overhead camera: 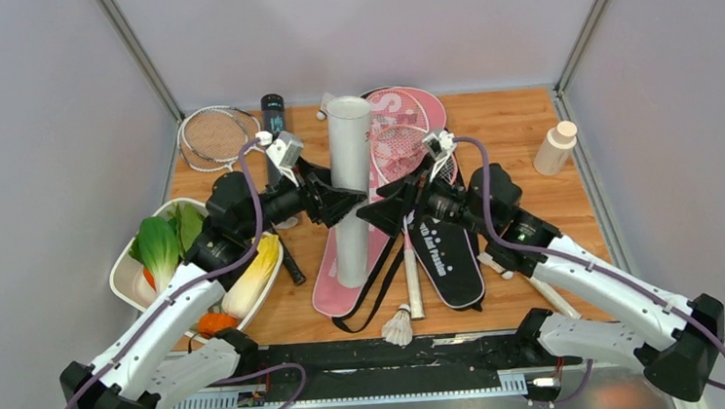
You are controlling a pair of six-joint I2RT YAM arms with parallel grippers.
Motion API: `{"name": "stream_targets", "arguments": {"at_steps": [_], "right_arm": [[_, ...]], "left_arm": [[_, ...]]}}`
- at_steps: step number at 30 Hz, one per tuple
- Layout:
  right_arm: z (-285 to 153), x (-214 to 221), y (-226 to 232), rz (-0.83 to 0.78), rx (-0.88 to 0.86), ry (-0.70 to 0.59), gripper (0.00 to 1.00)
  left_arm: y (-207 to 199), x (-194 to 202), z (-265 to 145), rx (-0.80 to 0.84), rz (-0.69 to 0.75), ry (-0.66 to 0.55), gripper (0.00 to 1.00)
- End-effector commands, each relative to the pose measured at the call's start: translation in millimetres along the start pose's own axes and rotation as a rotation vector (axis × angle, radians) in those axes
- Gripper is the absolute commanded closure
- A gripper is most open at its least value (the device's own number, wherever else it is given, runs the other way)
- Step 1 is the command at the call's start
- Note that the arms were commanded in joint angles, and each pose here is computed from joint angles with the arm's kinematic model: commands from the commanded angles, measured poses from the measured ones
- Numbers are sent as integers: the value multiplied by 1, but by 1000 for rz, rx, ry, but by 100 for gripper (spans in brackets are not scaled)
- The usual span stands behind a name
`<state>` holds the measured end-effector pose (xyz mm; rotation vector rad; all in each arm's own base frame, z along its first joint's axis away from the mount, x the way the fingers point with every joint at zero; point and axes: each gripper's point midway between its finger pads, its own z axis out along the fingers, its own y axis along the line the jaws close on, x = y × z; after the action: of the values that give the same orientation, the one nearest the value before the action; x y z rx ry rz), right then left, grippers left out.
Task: Pack up the badminton gear
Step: Open the lid of the shuttle tube.
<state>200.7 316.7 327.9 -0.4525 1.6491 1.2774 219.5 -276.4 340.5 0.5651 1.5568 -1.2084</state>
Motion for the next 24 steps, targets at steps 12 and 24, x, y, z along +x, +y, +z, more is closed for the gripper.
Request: {"name": "stream_targets", "arguments": {"at_steps": [12,24], "right_arm": [[-64,-177,71,6,143,-334,10],[-20,-90,26,15,207,-18,40]], "left_arm": [[43,-13,-35,-200,833,158,100],[52,-3,-41,-244,971,166,100]]}}
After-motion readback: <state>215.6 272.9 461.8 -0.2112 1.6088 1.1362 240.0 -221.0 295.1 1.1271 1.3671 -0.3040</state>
